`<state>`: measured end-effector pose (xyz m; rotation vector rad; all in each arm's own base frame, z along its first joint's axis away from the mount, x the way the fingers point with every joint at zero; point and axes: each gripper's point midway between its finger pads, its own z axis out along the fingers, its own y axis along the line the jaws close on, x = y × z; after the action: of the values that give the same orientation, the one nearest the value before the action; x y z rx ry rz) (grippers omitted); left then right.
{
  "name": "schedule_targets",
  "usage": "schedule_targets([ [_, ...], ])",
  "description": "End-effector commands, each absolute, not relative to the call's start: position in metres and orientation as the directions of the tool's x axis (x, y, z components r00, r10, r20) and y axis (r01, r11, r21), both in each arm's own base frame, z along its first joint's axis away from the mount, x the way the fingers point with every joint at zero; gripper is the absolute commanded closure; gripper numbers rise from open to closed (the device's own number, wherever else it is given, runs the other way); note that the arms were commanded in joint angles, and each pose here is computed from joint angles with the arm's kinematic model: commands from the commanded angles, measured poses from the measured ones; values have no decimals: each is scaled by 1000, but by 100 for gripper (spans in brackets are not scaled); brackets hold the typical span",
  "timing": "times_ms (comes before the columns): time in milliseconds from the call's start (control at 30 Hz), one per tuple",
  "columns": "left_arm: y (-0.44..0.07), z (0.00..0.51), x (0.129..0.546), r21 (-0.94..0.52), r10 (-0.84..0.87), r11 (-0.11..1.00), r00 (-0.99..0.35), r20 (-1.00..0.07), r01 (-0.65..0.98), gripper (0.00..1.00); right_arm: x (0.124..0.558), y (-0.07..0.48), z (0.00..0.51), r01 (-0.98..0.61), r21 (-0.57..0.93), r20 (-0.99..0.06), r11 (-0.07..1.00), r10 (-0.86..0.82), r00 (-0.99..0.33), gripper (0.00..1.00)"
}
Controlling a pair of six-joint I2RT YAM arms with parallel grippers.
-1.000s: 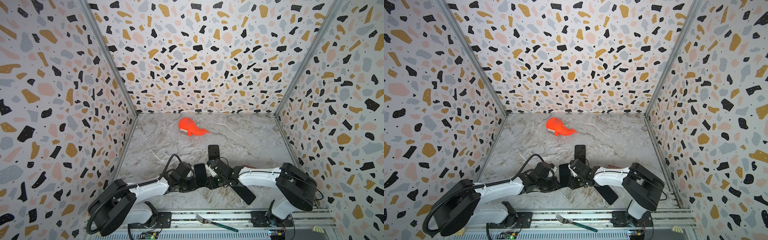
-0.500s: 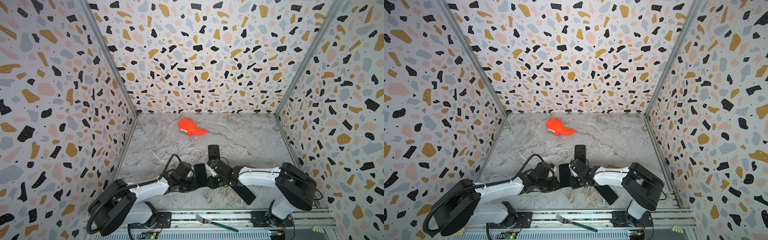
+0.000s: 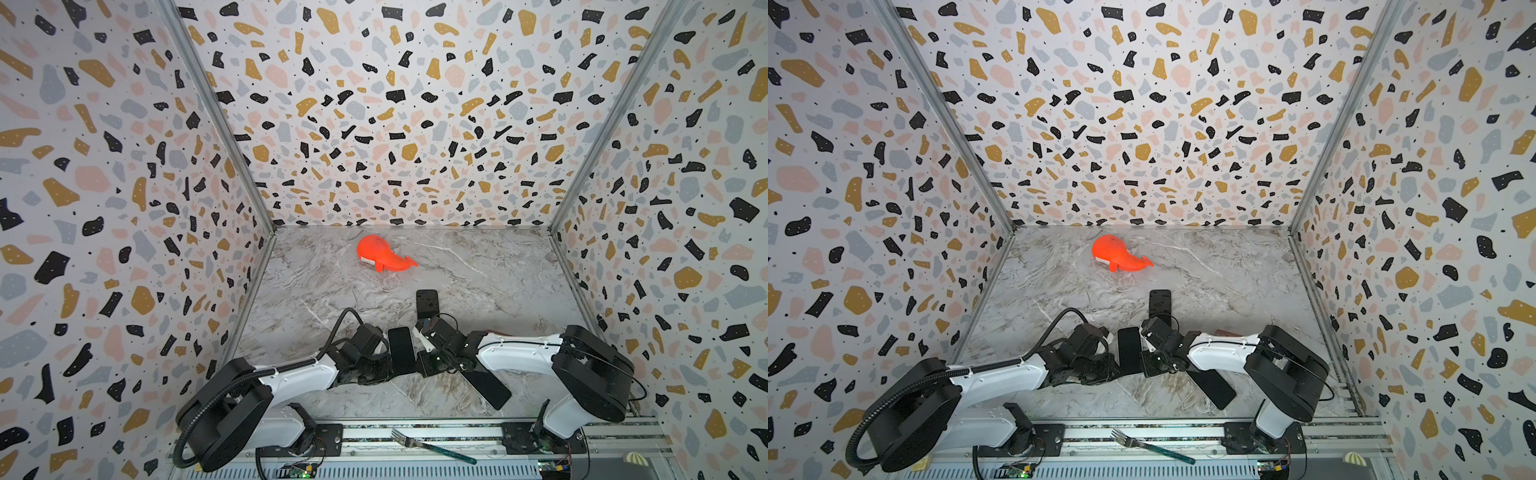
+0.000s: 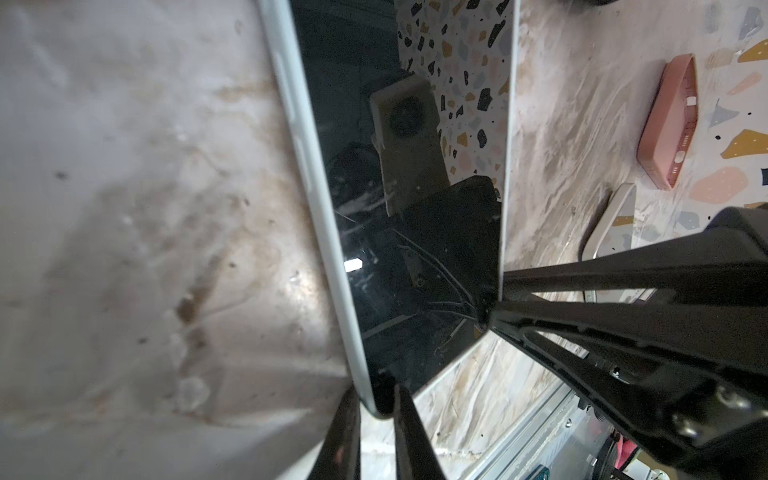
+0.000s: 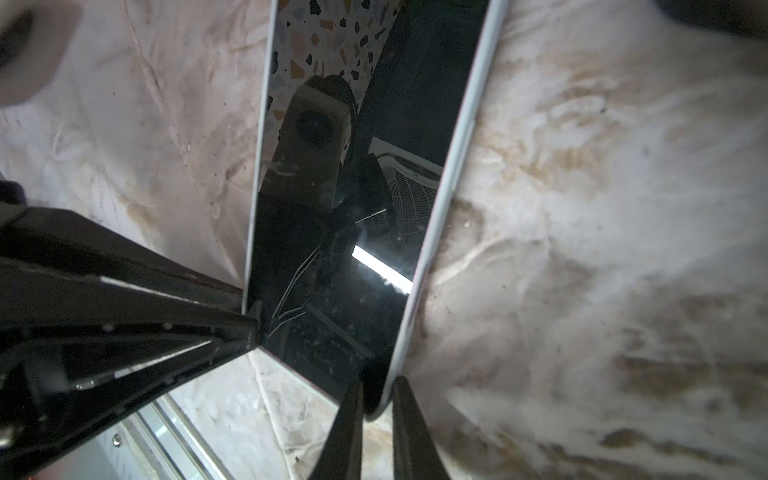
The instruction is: Put the phone into the phone case
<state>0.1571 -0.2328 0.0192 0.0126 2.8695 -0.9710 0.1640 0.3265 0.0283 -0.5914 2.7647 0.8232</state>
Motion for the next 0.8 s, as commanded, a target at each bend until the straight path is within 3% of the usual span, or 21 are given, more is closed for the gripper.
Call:
schedule_targets([
  [0,-223,3,149,-561,-12,827,-996,-84,38,84,151,336,25,-463,502,-282,731,-368,-886,87],
  [133,-222,7,151,-551,-15,834,-996,-91,38,85,153,337,32,-469,502,-297,727,-365,-883,87],
  [233,-216,18,158,-511,-30,858,-992,-124,38,81,161,335,45,-478,481,-335,735,-350,-875,80],
  [367,-210,34,172,-455,-58,890,-983,-176,29,69,178,329,68,-499,461,-414,734,-319,-852,71],
  [600,-216,60,202,-383,-90,923,-961,-261,17,35,214,297,101,-516,407,-559,753,-242,-793,51],
  [767,-229,65,219,-313,-77,950,-957,-278,15,22,228,276,119,-546,388,-640,743,-209,-739,41],
])
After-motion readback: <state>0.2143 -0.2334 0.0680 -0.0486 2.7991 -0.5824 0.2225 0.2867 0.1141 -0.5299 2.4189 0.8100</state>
